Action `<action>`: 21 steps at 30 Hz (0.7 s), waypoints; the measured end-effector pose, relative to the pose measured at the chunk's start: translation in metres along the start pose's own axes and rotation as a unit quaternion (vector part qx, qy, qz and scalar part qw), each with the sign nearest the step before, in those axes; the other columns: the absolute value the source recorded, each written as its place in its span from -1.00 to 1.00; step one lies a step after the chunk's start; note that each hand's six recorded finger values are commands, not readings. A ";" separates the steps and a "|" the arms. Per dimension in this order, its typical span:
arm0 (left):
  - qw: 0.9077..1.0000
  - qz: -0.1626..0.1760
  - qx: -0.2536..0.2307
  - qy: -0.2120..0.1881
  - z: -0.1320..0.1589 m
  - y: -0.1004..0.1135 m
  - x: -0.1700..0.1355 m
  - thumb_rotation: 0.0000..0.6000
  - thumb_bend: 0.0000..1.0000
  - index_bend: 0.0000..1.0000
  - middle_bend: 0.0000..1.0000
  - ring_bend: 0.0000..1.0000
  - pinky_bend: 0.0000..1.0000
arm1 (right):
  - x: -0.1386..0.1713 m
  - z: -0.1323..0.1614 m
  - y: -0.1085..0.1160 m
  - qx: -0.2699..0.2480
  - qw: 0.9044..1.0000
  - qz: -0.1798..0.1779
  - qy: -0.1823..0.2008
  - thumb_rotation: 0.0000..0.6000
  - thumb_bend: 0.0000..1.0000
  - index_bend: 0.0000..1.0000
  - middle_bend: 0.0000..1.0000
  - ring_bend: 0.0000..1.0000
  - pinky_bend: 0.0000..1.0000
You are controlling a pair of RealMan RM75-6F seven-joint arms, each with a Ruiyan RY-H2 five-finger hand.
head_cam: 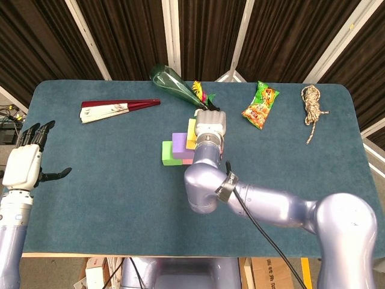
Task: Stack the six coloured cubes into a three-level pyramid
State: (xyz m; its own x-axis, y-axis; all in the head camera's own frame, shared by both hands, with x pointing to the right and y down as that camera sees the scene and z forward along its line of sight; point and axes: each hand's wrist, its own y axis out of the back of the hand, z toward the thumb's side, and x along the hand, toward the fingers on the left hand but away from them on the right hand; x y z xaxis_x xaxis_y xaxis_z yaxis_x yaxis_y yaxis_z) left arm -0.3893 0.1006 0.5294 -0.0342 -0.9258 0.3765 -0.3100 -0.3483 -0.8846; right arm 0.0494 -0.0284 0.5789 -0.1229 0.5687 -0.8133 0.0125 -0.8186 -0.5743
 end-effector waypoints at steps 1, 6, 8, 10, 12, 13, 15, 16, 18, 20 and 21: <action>1.000 0.000 0.001 0.000 0.000 0.000 0.000 1.00 -0.93 -1.00 -0.81 -0.96 -0.98 | 0.000 0.000 -0.001 0.002 1.000 0.000 0.003 1.00 -0.41 -0.21 -0.06 -0.03 -0.05; 1.000 0.000 0.002 0.001 0.000 -0.001 0.000 1.00 -0.93 -1.00 -0.81 -0.96 -0.98 | -0.004 0.004 -0.005 0.008 1.000 -0.005 0.026 1.00 -0.41 -0.21 -0.06 -0.03 -0.05; 1.000 0.000 0.003 0.002 -0.001 -0.001 0.000 1.00 -0.93 -1.00 -0.81 -0.96 -0.98 | -0.005 0.005 -0.006 0.010 0.999 -0.006 0.038 1.00 -0.41 -0.21 -0.06 -0.03 -0.05; 1.000 0.000 0.004 0.003 -0.001 -0.001 0.000 1.00 -0.93 -1.00 -0.81 -0.96 -0.98 | -0.005 0.007 -0.008 0.011 0.999 -0.005 0.049 1.00 -0.41 -0.21 -0.06 -0.03 -0.05; 1.000 -0.001 0.004 0.003 -0.001 -0.002 0.001 1.00 -0.93 -1.00 -0.81 -0.96 -0.98 | -0.006 0.008 -0.009 0.010 0.998 -0.006 0.059 1.00 -0.41 -0.21 -0.06 -0.03 -0.05; 1.000 -0.001 0.005 0.003 -0.001 -0.002 0.001 1.00 -0.92 -1.00 -0.81 -0.96 -0.98 | -0.006 0.009 -0.009 0.011 0.998 -0.008 0.065 1.00 -0.41 -0.21 -0.06 -0.03 -0.05; 1.000 -0.002 0.006 0.004 -0.002 -0.003 0.001 1.00 -0.92 -1.00 -0.81 -0.96 -0.98 | -0.006 0.009 -0.008 0.012 0.997 -0.011 0.071 1.00 -0.41 -0.21 -0.06 -0.03 -0.05; 1.000 -0.003 0.006 0.004 -0.002 -0.003 0.001 1.00 -0.92 -1.00 -0.81 -0.96 -0.98 | -0.007 0.008 -0.009 0.013 0.997 -0.012 0.073 1.00 -0.41 -0.21 -0.06 -0.03 -0.05; 1.000 -0.003 0.006 0.005 -0.002 -0.003 0.001 1.00 -0.93 -1.00 -0.81 -0.96 -0.98 | -0.007 0.007 -0.009 0.014 0.997 -0.011 0.072 1.00 -0.41 -0.21 -0.06 -0.03 -0.05; 1.000 -0.002 0.006 0.004 -0.002 -0.003 0.001 1.00 -0.93 -1.00 -0.81 -0.96 -0.98 | -0.008 0.006 -0.009 0.014 0.997 -0.012 0.070 1.00 -0.41 -0.21 -0.06 -0.03 -0.05; 1.000 -0.002 0.006 0.004 -0.002 -0.003 0.001 1.00 -0.93 -1.00 -0.81 -0.96 -0.98 | -0.009 0.006 -0.008 0.015 0.997 -0.014 0.070 1.00 -0.41 -0.21 -0.06 -0.03 -0.05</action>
State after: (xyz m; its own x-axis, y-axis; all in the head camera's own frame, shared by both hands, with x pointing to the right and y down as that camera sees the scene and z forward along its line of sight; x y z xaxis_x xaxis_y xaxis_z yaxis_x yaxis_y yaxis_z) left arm -0.3899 0.1011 0.5330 -0.0413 -0.9229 0.3828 -0.2990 -0.3542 -0.8861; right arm 0.0448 -0.0270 0.5911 0.0166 0.5948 -0.8037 -0.0185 -0.8035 -0.5950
